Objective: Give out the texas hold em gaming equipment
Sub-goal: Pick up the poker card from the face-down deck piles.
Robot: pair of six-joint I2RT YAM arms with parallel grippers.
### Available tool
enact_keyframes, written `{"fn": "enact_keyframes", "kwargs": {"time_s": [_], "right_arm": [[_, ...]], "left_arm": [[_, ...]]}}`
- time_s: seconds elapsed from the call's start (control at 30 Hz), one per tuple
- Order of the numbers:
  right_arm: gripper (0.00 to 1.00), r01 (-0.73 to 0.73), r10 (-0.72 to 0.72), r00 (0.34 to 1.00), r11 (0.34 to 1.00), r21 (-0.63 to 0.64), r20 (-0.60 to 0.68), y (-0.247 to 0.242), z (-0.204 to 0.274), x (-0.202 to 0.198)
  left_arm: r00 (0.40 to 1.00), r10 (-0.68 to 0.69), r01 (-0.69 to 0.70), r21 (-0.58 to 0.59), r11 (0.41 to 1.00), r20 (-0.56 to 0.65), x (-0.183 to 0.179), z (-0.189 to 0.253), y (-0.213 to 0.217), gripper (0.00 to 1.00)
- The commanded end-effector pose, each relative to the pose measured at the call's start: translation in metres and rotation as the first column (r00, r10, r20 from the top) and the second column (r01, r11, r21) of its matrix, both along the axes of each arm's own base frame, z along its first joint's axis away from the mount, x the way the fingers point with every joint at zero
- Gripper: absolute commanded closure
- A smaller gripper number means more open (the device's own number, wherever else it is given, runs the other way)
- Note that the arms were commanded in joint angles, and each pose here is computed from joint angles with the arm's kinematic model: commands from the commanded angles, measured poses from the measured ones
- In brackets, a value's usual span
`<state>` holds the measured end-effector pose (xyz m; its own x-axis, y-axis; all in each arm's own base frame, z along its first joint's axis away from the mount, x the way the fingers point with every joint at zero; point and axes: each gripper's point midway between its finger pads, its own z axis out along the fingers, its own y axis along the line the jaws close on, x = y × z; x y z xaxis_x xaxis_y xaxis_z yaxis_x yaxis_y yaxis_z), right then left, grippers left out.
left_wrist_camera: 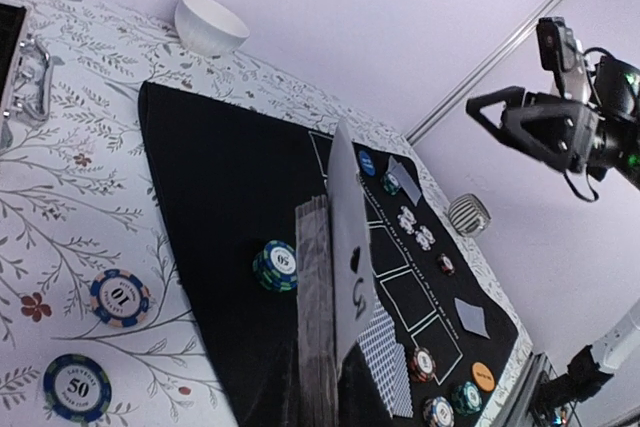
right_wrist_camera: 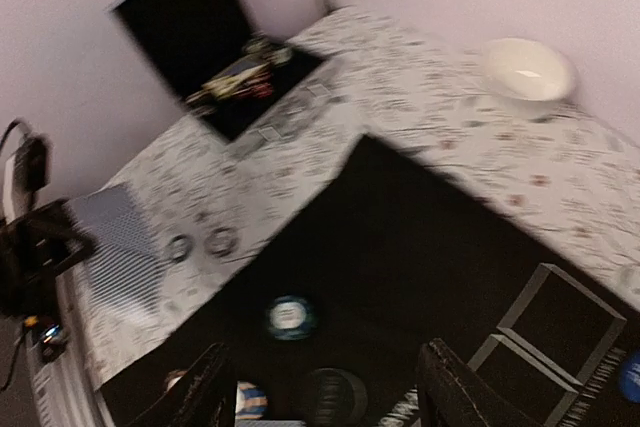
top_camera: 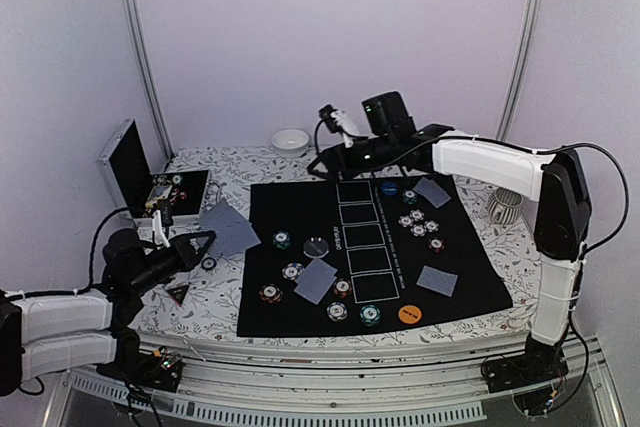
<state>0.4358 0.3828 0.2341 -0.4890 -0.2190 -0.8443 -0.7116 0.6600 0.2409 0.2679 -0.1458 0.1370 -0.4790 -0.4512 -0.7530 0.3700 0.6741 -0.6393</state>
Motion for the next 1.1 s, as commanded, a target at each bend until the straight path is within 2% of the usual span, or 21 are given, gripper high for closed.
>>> {"fn": "enact_keyframes", "kwargs": {"time_s": [0.0, 0.13, 0.33, 0.43, 0.53, 0.63, 0.67, 0.77, 0.9, 1.07], "right_arm": [[0.36, -0.41, 0.424, 0.9, 0.903, 0.129, -0.106, 0.099, -0.017, -0.098], [0.35, -0.478, 0.523, 0.827, 0.847, 0.233, -0.205, 0.137, -0.031, -0.132], [0.33, -0.421, 0.518, 0.782, 0.849, 0.318, -0.347, 0.153, -0.063, -0.14], [0.33, -0.456, 0.588, 0.724, 0.8, 0.39, -0.36, 0.159, -0.066, -0.151], [0.39, -0.467, 0.631, 0.665, 0.769, 0.436, -0.4, 0.167, -0.075, -0.156], [0.42, -0.466, 0.638, 0.655, 0.762, 0.449, -0.404, 0.171, -0.073, -0.158], [0.42, -0.457, 0.63, 0.643, 0.771, 0.443, -0.434, 0.173, -0.091, -0.158], [0.43, -0.455, 0.636, 0.628, 0.767, 0.452, -0.448, 0.174, -0.096, -0.16], [0.55, -0.484, 0.679, 0.59, 0.731, 0.482, -0.437, 0.177, -0.093, -0.168], [0.59, -0.48, 0.684, 0.574, 0.727, 0.491, -0.451, 0.18, -0.096, -0.169]], "left_arm": [[0.996, -0.023, 0.024, -0.01, 1.0, 0.084, -0.004, 0.021, -0.001, 1.0], [0.994, -0.003, 0.007, -0.033, 0.999, 0.108, -0.007, 0.028, 0.003, 1.0], [0.994, 0.004, 0.003, -0.061, 0.998, 0.112, -0.009, 0.03, 0.004, 1.0], [0.993, -0.007, 0.015, -0.067, 0.998, 0.115, -0.009, 0.031, 0.002, 1.0], [0.993, -0.012, 0.02, -0.07, 0.997, 0.115, -0.008, 0.032, 0.001, 1.0], [0.993, -0.009, 0.018, -0.071, 0.997, 0.118, -0.008, 0.032, 0.001, 1.0], [0.993, -0.008, 0.016, -0.071, 0.997, 0.118, -0.008, 0.032, 0.001, 1.0], [0.993, -0.008, 0.017, -0.071, 0.997, 0.116, -0.008, 0.032, 0.001, 1.0], [0.994, -0.014, 0.022, -0.072, 0.997, 0.105, -0.008, 0.028, 0.0, 1.0], [0.995, -0.024, 0.032, -0.091, 0.995, 0.093, -0.009, 0.025, -0.001, 1.0]]}}
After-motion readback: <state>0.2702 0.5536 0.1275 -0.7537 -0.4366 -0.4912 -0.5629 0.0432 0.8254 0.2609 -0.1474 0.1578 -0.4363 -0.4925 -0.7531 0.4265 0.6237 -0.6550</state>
